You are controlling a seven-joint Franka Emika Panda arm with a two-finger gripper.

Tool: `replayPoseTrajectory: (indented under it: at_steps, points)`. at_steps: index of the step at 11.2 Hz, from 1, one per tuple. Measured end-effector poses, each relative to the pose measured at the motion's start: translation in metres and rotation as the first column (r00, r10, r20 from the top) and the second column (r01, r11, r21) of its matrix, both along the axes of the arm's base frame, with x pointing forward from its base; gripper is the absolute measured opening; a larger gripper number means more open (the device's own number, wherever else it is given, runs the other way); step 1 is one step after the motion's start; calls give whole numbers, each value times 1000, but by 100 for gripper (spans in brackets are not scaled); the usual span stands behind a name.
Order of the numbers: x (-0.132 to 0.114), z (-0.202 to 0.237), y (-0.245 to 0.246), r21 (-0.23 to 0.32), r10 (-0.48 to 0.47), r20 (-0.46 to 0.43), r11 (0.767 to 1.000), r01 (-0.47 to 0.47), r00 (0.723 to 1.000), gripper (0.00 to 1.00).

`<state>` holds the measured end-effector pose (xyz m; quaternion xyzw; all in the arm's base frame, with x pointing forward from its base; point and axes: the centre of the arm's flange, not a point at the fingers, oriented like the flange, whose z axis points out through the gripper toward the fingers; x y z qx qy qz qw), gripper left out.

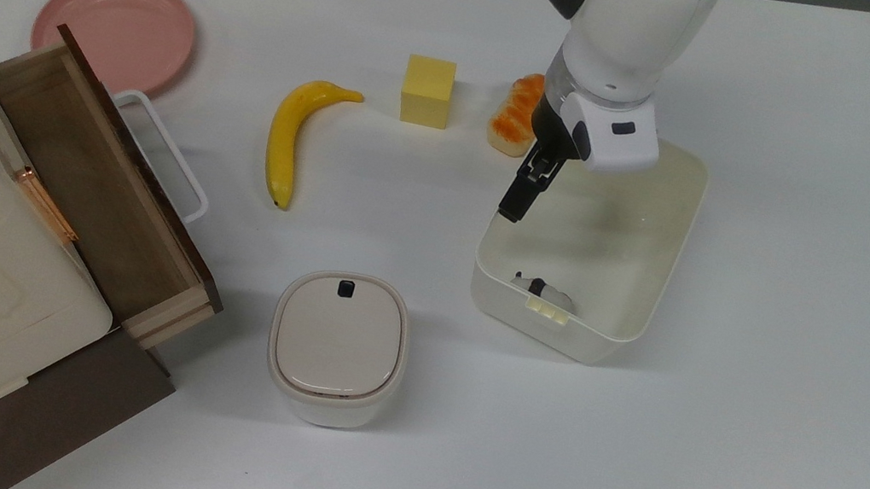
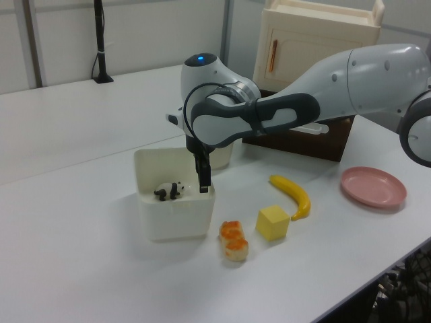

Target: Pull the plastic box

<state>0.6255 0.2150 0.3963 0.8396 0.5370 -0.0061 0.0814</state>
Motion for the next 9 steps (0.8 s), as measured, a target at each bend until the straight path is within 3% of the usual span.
replayPoseTrajectory:
  at_steps: [9]
  points:
    - [-11, 10, -43, -40, -22, -10, 999, 21, 1000, 100]
